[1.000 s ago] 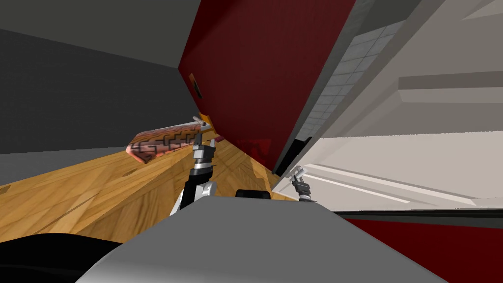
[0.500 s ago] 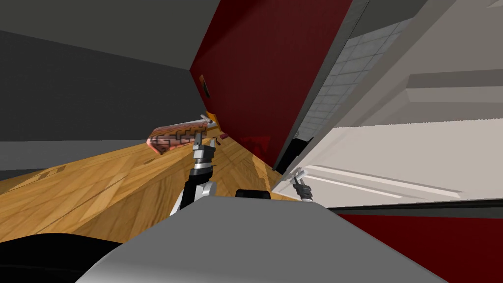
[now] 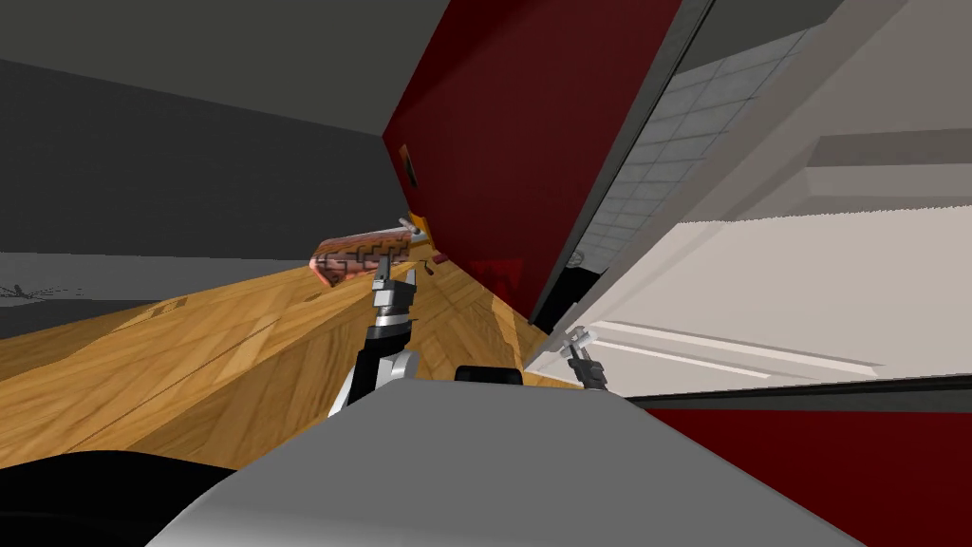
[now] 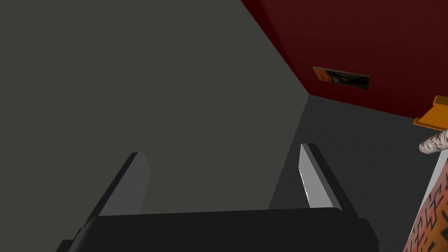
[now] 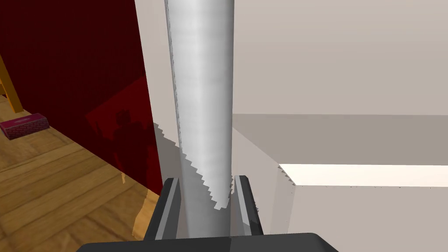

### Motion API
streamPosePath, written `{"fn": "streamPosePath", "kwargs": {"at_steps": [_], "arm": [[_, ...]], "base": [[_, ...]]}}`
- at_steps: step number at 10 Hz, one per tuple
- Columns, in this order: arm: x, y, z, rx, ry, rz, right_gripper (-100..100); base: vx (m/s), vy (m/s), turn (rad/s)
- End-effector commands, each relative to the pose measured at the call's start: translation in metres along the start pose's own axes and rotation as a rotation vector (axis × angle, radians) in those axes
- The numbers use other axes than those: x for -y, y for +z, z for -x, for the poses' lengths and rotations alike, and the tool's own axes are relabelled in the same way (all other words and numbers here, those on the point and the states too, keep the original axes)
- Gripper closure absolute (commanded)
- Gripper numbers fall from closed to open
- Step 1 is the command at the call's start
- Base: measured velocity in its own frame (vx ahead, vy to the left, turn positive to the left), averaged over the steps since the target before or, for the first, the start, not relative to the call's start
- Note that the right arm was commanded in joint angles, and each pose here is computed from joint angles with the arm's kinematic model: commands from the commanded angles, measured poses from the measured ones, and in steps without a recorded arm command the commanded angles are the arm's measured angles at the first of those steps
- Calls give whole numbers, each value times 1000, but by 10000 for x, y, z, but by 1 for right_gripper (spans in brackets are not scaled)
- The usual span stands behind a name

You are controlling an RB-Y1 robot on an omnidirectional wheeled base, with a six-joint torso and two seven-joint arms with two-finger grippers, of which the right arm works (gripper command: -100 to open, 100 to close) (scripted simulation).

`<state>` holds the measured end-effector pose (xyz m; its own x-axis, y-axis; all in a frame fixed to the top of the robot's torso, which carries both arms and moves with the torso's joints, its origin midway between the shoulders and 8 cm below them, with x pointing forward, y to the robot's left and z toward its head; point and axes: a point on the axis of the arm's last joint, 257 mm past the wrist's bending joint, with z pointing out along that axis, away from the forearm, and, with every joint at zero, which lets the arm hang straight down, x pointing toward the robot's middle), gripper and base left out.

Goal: Pull the door open

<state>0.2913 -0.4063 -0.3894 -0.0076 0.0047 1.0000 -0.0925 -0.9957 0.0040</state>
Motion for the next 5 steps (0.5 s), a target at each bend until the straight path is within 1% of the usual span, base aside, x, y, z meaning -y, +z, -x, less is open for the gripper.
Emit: {"fn": "streamPosePath", "kwargs": {"at_steps": [1, 3, 4, 5], "arm": [[15, -96, 28, 8, 3, -24, 100], [15, -164, 22, 8, 3, -47, 100], [15, -185, 21, 8, 4, -55, 100], [20, -154, 10, 6, 4, -50, 100]], "base": [[-256, -79, 138], [-251, -28, 143], [-264, -38, 96], [-110, -10, 16]]}}
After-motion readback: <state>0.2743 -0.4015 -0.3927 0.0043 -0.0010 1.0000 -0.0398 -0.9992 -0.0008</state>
